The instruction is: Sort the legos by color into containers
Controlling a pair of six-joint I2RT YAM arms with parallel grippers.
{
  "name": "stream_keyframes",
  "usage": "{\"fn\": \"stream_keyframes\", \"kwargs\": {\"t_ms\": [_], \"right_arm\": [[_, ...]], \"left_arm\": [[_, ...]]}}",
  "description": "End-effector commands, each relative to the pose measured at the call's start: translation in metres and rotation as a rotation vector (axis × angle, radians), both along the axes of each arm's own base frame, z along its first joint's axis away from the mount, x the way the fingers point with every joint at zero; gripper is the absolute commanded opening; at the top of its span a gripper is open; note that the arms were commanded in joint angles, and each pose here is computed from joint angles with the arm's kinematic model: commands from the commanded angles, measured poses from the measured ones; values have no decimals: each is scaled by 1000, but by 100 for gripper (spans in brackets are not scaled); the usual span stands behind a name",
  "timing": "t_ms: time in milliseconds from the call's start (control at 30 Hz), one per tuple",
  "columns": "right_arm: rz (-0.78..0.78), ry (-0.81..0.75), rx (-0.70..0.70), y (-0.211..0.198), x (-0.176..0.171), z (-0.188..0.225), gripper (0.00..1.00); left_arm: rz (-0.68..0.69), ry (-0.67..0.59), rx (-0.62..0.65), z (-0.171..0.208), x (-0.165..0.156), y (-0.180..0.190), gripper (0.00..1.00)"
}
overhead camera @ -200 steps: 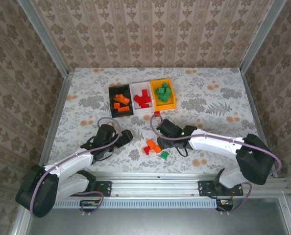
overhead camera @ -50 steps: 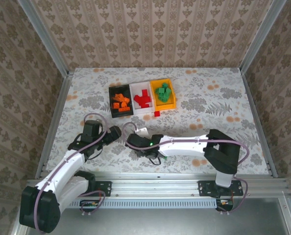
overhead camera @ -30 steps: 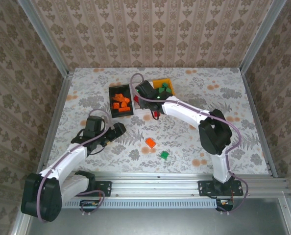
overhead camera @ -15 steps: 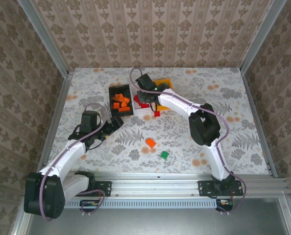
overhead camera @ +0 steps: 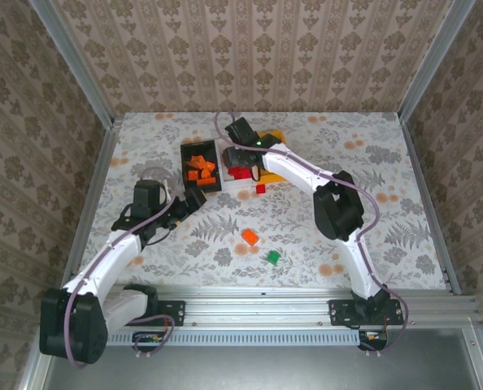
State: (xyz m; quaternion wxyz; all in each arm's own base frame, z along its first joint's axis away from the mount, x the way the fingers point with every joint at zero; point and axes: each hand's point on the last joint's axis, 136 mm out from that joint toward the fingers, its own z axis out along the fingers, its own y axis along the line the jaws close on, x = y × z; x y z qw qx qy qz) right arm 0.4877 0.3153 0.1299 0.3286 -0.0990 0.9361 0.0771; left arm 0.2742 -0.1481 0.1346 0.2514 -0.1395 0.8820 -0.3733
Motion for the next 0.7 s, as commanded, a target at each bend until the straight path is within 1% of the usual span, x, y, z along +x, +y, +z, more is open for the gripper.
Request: {"fn": "stream_keyframes", "kwargs": {"t_ms": [0, 100, 167, 300, 433, 567, 667], "right_arm": [[-59, -86, 62, -23, -20, 48, 62], [-120, -61, 56, -51, -50, 32, 59], [-128, -17, 44, -64, -70, 11, 58], [-119, 73, 3, -72, -89, -27, 62], [-101, 140, -7, -64, -92, -57, 68], [-108, 150, -48, -62, -83, -78, 68], [-112, 139, -95, -63, -75, -87, 67]], "left_arm": [[-24, -41, -9, 13, -4, -5, 100], [-49, -34, -4, 7, -12, -13, 100], [-71, -29, 0, 0, -16, -20, 100], [-112, -2, 15, -12, -20, -32, 100], [-119, 12, 22, -16, -19, -37, 100], [-105, -2, 31, -14, -20, -33, 100], [-103, -6, 48, -13, -23, -29, 100]]}}
